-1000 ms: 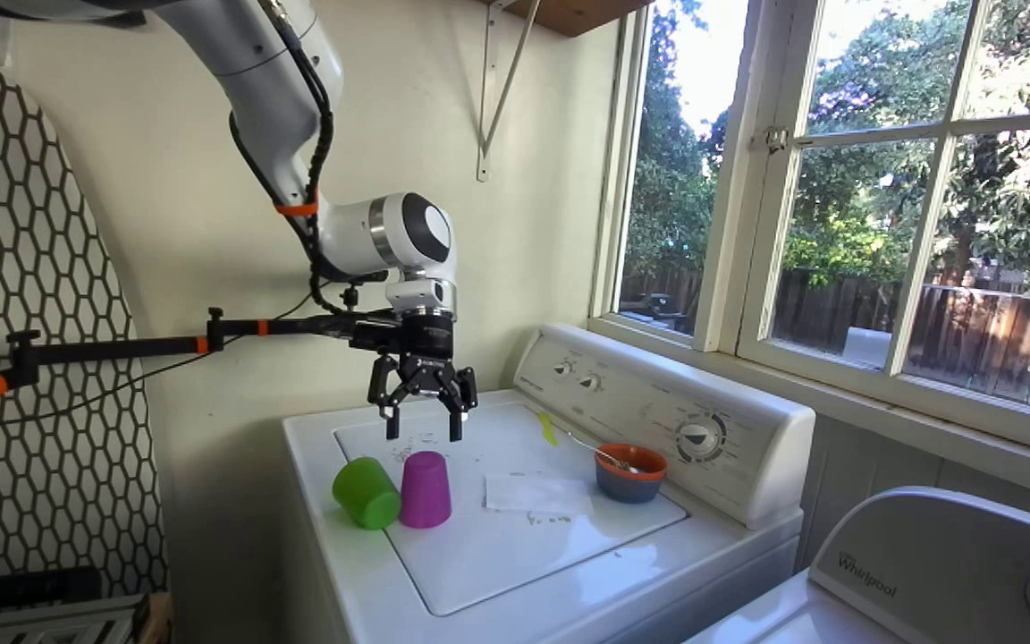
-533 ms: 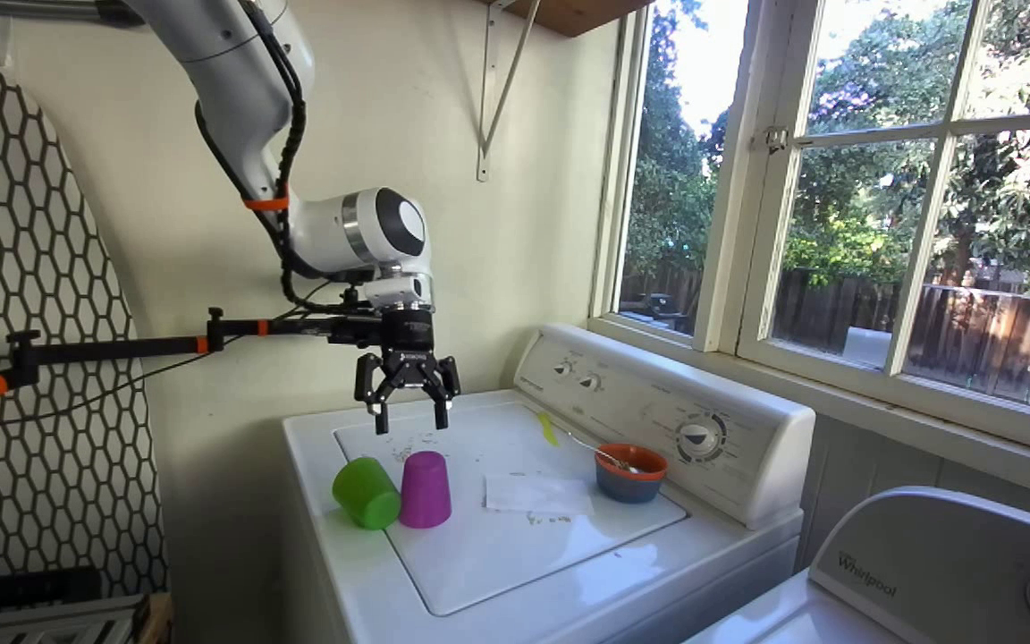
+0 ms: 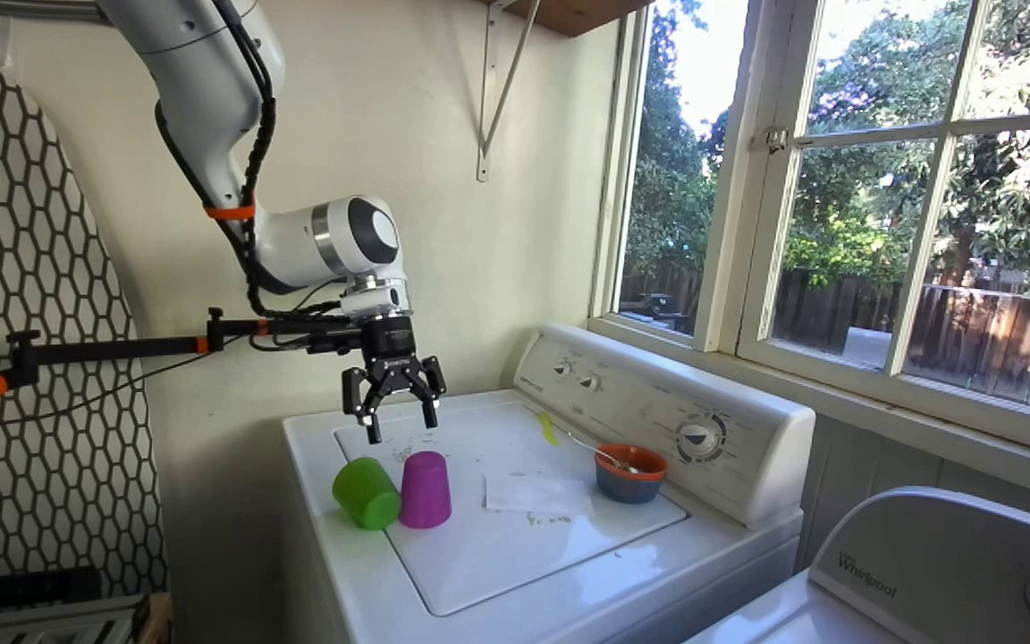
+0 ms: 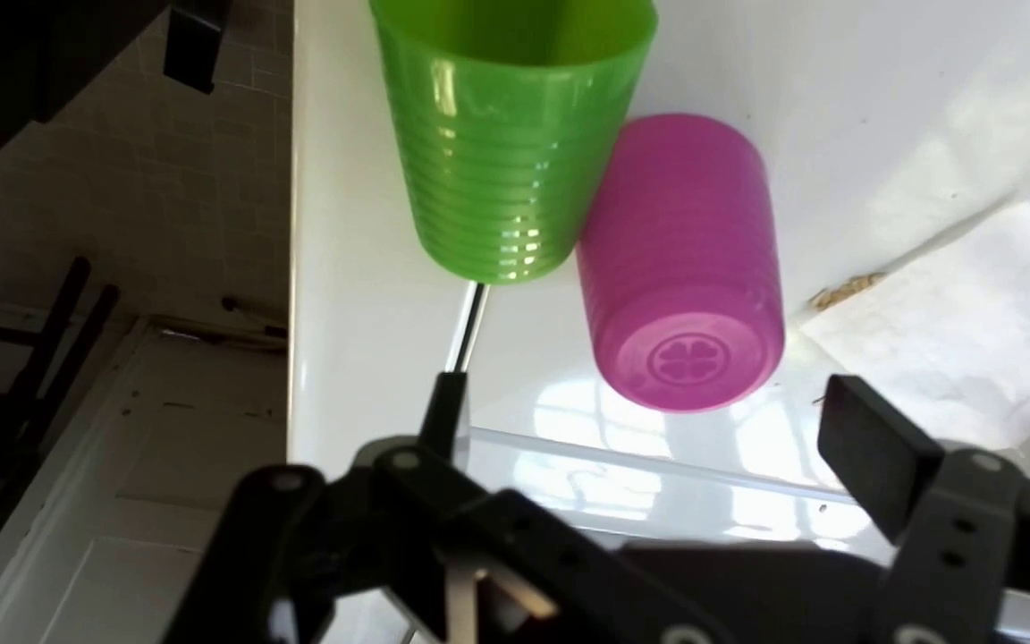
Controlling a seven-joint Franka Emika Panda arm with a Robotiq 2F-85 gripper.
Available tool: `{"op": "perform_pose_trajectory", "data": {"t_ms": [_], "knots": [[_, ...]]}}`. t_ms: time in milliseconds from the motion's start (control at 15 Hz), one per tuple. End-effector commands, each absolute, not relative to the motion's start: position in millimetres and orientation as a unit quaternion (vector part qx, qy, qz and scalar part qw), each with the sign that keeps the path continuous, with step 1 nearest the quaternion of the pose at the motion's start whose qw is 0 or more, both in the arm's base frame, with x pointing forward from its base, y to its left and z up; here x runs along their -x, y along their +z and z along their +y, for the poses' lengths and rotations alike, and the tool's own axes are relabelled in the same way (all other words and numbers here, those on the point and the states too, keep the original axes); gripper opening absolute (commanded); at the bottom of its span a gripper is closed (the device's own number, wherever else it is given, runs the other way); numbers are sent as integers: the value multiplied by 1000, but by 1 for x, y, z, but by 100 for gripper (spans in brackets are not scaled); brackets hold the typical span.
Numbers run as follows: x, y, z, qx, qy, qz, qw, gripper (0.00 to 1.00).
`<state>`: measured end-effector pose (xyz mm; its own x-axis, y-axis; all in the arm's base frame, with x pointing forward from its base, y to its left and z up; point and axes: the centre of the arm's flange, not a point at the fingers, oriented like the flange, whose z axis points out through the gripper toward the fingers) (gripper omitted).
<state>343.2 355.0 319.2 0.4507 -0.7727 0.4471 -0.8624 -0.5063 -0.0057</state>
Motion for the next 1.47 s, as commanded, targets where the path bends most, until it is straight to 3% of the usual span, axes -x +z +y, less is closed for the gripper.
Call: {"op": "perform_pose_trajectory", "data": {"t_ms": [0,533,600,733,1267,1400], "knots": [[-323,315,344,-854,207,-470,88,100],[-321,282,337,-890,181,-409,90,99],[-323,281,336,-890,182,-408,93,75],[-327,278,335,-890,194,-401,99,71],[-337,273,328,-892,222,-378,110,6],[-340,268,325,-893,225,-373,111,0]]}}
